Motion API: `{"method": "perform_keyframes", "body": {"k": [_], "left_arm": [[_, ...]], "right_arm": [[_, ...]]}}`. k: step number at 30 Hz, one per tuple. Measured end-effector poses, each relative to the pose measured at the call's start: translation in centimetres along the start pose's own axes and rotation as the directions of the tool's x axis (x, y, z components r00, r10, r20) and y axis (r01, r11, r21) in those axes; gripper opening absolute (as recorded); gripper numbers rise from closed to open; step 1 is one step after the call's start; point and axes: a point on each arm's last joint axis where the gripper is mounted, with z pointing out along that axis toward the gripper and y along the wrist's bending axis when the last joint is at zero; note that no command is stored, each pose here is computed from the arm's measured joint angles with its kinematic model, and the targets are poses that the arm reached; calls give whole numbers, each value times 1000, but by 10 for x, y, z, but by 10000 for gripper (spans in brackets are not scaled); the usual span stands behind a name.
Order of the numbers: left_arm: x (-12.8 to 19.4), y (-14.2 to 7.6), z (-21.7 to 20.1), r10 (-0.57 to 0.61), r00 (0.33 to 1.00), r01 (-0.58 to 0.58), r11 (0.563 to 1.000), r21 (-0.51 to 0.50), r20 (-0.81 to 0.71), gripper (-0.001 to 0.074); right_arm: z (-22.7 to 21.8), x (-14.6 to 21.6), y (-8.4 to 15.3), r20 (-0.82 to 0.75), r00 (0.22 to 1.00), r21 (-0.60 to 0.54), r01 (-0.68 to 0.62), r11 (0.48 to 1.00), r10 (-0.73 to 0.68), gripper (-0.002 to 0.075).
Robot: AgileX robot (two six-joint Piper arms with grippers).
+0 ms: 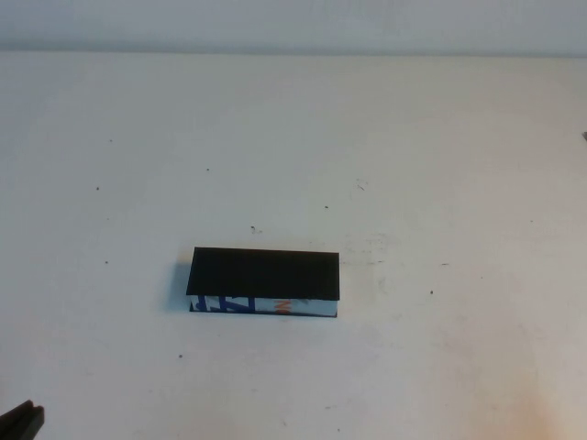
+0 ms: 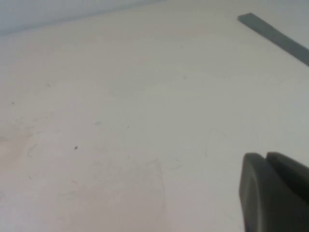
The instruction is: Return glasses to glasses case
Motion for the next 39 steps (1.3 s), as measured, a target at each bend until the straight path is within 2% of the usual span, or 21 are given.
{"method": "perform_keyframes", "body": {"k": [3, 31, 36, 39], "left_arm": [[0, 0, 0, 0, 1000, 0, 1000, 0, 0, -1], [-1, 1, 0, 21, 1000, -21, 1000, -7, 6, -1], [-9, -2, -1, -7, 995, 7, 1000, 7, 96, -1], [-17, -1, -2, -34, 982, 41, 999, -36, 185, -1]], "right_arm": [[0, 4, 0, -40, 999, 5, 19, 1000, -19, -11], [0, 4, -1, -41, 999, 5, 21, 1000, -21, -11], [0, 4, -1, -41, 999, 5, 21, 1000, -21, -11], [0, 4, -1, -42, 999, 5, 21, 1000, -21, -11]]}}
